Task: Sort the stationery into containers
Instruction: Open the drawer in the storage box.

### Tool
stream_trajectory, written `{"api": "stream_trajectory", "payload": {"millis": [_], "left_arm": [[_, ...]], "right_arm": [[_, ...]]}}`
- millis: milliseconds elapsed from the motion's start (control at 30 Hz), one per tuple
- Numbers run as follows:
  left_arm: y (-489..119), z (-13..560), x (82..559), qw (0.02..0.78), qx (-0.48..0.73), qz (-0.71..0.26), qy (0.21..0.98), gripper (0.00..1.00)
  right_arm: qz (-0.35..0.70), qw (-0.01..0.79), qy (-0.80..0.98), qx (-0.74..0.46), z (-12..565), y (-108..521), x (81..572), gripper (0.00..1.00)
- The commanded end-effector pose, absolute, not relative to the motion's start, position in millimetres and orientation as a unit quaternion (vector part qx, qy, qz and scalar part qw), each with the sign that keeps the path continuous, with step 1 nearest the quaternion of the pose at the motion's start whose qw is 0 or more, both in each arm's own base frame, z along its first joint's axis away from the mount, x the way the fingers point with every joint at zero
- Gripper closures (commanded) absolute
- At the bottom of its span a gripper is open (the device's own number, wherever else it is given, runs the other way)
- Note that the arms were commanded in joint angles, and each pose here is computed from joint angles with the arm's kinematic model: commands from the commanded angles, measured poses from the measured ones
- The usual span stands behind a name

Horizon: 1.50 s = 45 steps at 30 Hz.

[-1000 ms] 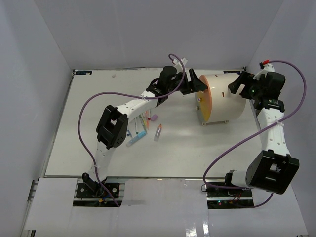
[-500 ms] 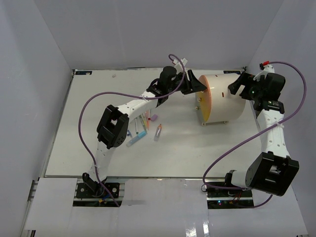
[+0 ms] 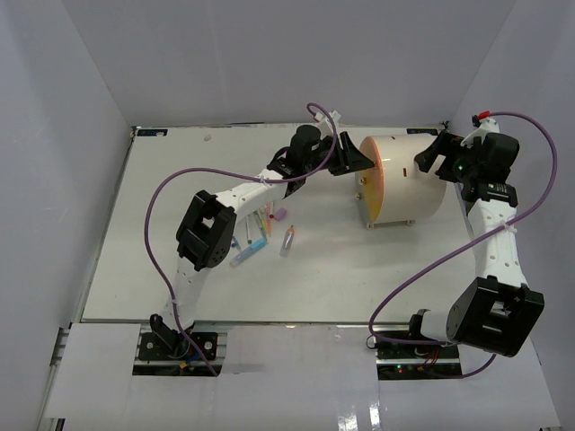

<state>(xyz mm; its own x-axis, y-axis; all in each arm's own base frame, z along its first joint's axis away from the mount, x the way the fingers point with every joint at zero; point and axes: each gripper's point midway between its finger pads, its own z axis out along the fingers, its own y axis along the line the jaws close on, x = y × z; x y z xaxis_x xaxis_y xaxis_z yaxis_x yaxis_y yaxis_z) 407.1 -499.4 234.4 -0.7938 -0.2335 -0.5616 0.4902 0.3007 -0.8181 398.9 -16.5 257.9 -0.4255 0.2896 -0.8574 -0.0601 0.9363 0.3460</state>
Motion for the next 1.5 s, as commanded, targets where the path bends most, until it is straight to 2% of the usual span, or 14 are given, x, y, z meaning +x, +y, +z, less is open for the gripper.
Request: {"api": "stream_trajectory", "payload": {"millis": [0, 167, 300, 500, 1067, 1267, 1333, 1400, 1433, 1467], "left_arm": [[-503, 252, 402, 0.325, 0.105, -0.604, 0.72, 0.51], [-504, 258, 399, 0.332, 0.118, -0.614, 0.707, 0.57], [-504, 253, 396, 0.327, 0.121, -0.613, 0.709, 0.76], [-494, 253, 394, 0.329, 0.121, -0.604, 0.716, 0.92], [-427, 246, 391, 0.327, 0.117, -0.569, 0.745, 0.94], [-416, 245, 385, 0.327, 0.113, -0.567, 0.747, 0.88], [-414, 245, 385, 0.326, 0.112, -0.566, 0.749, 0.74], [-411, 248, 387, 0.33, 0.11, -0.565, 0.748, 0.56], [-410, 250, 387, 0.331, 0.11, -0.565, 0.748, 0.43], [-409, 252, 388, 0.334, 0.11, -0.564, 0.747, 0.37]], "right_arm": [[0.195, 0.526, 0.827, 0.052, 260, 0, 390, 0.09], [0.194, 0.527, 0.826, 0.051, 261, 0, 389, 0.09], [0.191, 0.529, 0.825, 0.051, 262, -1, 389, 0.1], [0.184, 0.529, 0.826, 0.056, 261, -4, 389, 0.1], [0.165, 0.533, 0.827, 0.061, 262, -10, 389, 0.1], [0.163, 0.534, 0.827, 0.06, 263, -10, 388, 0.1], [0.161, 0.538, 0.826, 0.058, 266, -11, 389, 0.1], [0.156, 0.541, 0.825, 0.053, 271, -12, 388, 0.1], [0.153, 0.543, 0.824, 0.052, 273, -12, 388, 0.1], [0.151, 0.544, 0.824, 0.051, 275, -13, 387, 0.1]]}}
